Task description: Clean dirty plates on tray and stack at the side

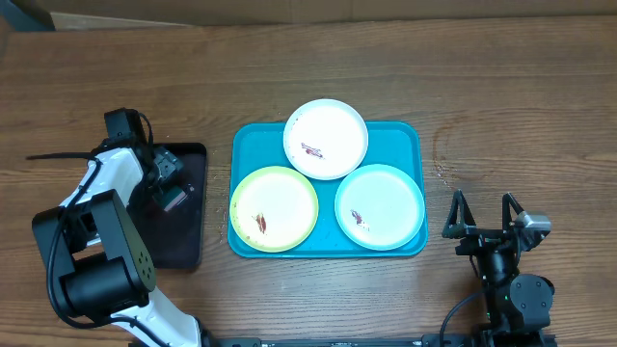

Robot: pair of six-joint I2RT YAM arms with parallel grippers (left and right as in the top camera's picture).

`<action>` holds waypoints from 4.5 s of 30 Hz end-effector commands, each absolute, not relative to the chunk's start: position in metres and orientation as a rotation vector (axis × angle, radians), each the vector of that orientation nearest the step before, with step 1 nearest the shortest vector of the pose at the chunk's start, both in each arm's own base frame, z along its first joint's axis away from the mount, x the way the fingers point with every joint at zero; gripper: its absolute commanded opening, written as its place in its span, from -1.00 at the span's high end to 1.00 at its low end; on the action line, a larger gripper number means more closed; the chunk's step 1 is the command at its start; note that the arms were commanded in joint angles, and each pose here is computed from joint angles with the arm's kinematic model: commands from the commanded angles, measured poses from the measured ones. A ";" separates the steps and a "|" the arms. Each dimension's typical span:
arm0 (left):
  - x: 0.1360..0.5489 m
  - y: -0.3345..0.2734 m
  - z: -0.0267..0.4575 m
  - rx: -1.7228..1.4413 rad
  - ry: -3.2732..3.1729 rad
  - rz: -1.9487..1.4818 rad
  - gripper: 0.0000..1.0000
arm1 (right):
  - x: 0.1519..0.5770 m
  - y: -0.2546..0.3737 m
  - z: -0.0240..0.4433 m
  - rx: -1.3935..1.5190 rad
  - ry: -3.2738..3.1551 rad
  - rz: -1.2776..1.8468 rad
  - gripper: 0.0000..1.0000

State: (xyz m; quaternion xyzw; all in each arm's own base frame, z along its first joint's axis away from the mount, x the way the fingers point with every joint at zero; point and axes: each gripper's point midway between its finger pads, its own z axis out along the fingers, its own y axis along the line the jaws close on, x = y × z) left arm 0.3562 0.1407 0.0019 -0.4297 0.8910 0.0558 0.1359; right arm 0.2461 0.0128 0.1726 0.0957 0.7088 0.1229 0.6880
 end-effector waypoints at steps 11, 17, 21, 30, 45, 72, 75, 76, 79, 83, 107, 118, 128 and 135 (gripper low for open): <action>0.338 0.135 -0.020 -1.269 2.670 0.172 -1.00 | 0.246 0.013 0.170 0.210 1.585 0.274 -1.00; 0.320 0.122 -0.024 -1.297 2.758 0.138 -1.00 | 0.246 0.013 0.170 0.210 1.585 0.274 -1.00; 0.312 0.106 -0.025 -1.319 2.817 0.036 -0.30 | 0.246 0.013 0.170 0.210 1.585 0.274 -1.00; 0.311 0.098 -0.025 -1.326 2.834 -0.032 0.89 | 0.246 0.013 0.170 0.210 1.585 0.274 -1.00; 0.296 0.082 -0.024 -1.369 2.909 -0.114 0.18 | 0.246 0.013 0.170 0.210 1.585 0.274 -1.00; 0.337 0.121 -0.022 -1.277 2.703 0.066 0.56 | 0.246 0.013 0.170 0.210 1.585 0.274 -1.00; 0.337 0.121 -0.023 -1.277 2.703 0.065 0.92 | 0.246 0.013 0.170 0.210 1.585 0.274 -1.00; 0.337 0.121 -0.022 -1.277 2.703 0.065 0.92 | 0.246 0.013 0.170 0.210 1.585 0.274 -1.00; 0.337 0.120 -0.022 -1.277 2.704 0.061 -0.22 | 0.246 0.013 0.170 0.210 1.585 0.274 -1.00; 0.332 0.117 -0.023 -1.287 2.730 0.052 -0.99 | 0.246 0.013 0.170 0.210 1.585 0.274 -1.00; 0.312 0.088 -0.025 -1.336 2.845 -0.119 -0.99 | 0.246 0.013 0.170 0.210 1.585 0.274 -1.00; 0.298 0.082 -0.024 -1.365 2.899 -0.115 0.91 | 0.246 0.013 0.170 0.210 1.585 0.274 -1.00; 0.318 0.094 -0.025 -1.321 2.816 -0.085 -1.00 | 0.246 0.013 0.170 0.210 1.585 0.274 -1.00; 0.334 0.114 -0.023 -1.283 2.729 0.029 -1.00 | 0.246 0.013 0.170 0.210 1.585 0.274 -1.00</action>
